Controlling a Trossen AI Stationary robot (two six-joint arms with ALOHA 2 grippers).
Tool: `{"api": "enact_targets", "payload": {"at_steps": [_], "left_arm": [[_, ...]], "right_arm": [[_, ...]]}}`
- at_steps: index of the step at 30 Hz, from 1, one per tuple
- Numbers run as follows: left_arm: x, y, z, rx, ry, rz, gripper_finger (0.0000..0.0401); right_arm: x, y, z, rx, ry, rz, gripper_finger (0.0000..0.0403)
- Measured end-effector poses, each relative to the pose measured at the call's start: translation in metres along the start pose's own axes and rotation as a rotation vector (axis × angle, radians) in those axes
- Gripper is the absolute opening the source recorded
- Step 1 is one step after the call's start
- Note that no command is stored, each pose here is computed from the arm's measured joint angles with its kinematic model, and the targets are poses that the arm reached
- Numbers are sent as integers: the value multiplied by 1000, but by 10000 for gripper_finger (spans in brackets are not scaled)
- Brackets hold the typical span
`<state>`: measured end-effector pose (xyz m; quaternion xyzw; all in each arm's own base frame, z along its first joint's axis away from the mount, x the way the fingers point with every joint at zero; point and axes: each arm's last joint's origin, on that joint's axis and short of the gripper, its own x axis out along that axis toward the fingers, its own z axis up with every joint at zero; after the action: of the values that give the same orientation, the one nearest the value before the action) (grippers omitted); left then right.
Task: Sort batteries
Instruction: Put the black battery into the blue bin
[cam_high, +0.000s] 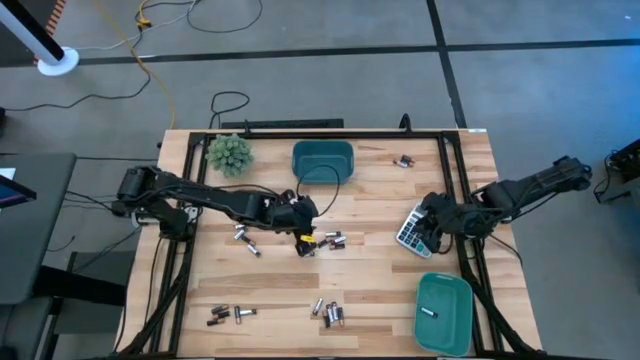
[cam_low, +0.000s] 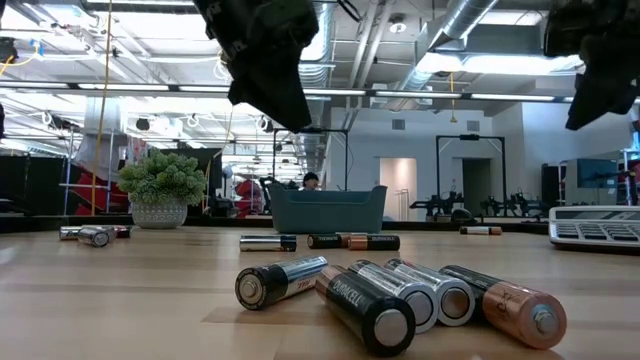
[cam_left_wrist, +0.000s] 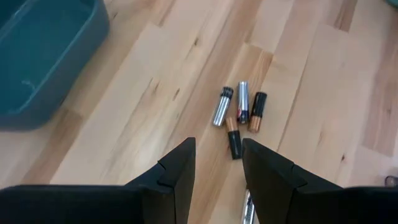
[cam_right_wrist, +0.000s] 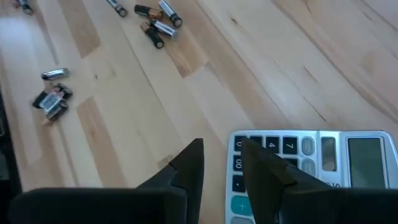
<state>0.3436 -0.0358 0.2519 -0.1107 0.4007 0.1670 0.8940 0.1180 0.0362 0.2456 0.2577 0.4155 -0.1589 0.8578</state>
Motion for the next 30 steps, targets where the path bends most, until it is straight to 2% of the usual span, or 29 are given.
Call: {"api": "enact_targets", "payload": {"at_steps": [8, 11, 16, 23, 30], "left_arm": [[38, -10, -5, -74, 17, -36, 128], [58, -13, -13, -67, 59, -43, 128], [80, -15, -25, -123, 123, -31, 128], [108, -20, -38, -105, 161, -61, 128], [117, -20, -44, -67, 180, -38, 128]], "right_arm": [[11, 4, 0, -12, 33, -44, 123], [14, 5, 0, -18, 45, -59, 123], [19, 7, -1, -26, 63, -83, 123], [21, 7, -1, -30, 71, -91, 123], [20, 8, -1, -29, 71, -90, 123]]}}
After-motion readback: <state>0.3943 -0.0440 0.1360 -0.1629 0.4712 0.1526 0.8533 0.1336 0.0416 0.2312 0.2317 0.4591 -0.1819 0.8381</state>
